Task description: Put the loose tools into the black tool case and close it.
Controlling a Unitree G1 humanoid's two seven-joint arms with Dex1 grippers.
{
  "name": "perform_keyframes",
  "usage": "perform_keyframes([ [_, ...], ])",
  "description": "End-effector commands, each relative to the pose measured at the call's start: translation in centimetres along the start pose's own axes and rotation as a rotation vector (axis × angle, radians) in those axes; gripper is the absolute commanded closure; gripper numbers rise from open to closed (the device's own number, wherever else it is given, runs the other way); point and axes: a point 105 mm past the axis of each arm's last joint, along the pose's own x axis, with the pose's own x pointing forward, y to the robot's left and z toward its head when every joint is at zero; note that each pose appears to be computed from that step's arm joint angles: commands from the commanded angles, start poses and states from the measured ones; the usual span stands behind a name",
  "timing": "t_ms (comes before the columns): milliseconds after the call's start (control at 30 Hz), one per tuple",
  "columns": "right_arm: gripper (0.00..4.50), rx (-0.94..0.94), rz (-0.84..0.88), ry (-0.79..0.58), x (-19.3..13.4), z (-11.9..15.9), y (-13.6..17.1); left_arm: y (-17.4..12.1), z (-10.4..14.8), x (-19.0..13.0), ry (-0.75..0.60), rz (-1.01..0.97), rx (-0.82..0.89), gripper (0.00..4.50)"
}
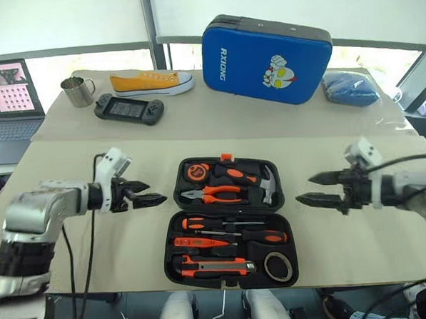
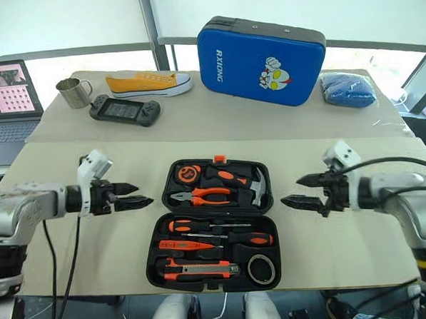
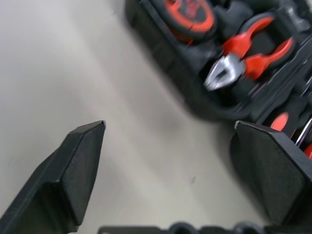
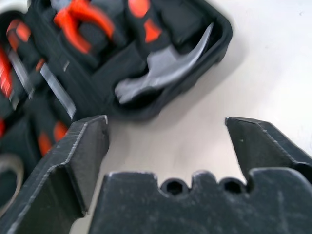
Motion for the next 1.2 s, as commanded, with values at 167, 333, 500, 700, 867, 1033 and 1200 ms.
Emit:
perform_keyframes([
  [167, 0.11, 0.105, -0.018, 0.004, 2.1, 0.7, -1.1, 0.5, 1.3, 2.1, -0.008, -0.012, 0.0, 0.0],
  [333, 0.86, 0.112, -0.012, 0.022, 3.1, 0.5, -1.1, 0.6, 2.2, 3.1, -0.042, -0.027, -0.046, 0.26],
  [500, 2.52, 0.102, 0.025, 0.03, 4.0, 0.5, -0.2, 0.8, 2.2, 3.5, -0.041, -0.025, -0.042, 1.94],
  [700, 4.48, 0.095, 0.035, 0.028, 4.5, 0.4, 0.3, 0.5, 1.9, 3.8, -0.029, -0.036, -0.023, 4.04],
  [867, 4.5, 0.094, 0.017, -0.036, 4.2, 1.6, 0.2, -0.3, 1.9, 3.8, -0.043, -0.061, -0.008, 4.49],
  [1033, 4.5, 0.074, 0.014, -0.133, 3.4, 3.6, 0.7, -2.0, 3.5, 3.3, -0.15, -0.107, 0.084, 4.49],
  [1200, 4.5, -0.035, -0.076, -0.305, 1.9, 6.9, 0.8, -4.0, 7.2, 2.1, -0.38, -0.071, 0.302, 4.49],
])
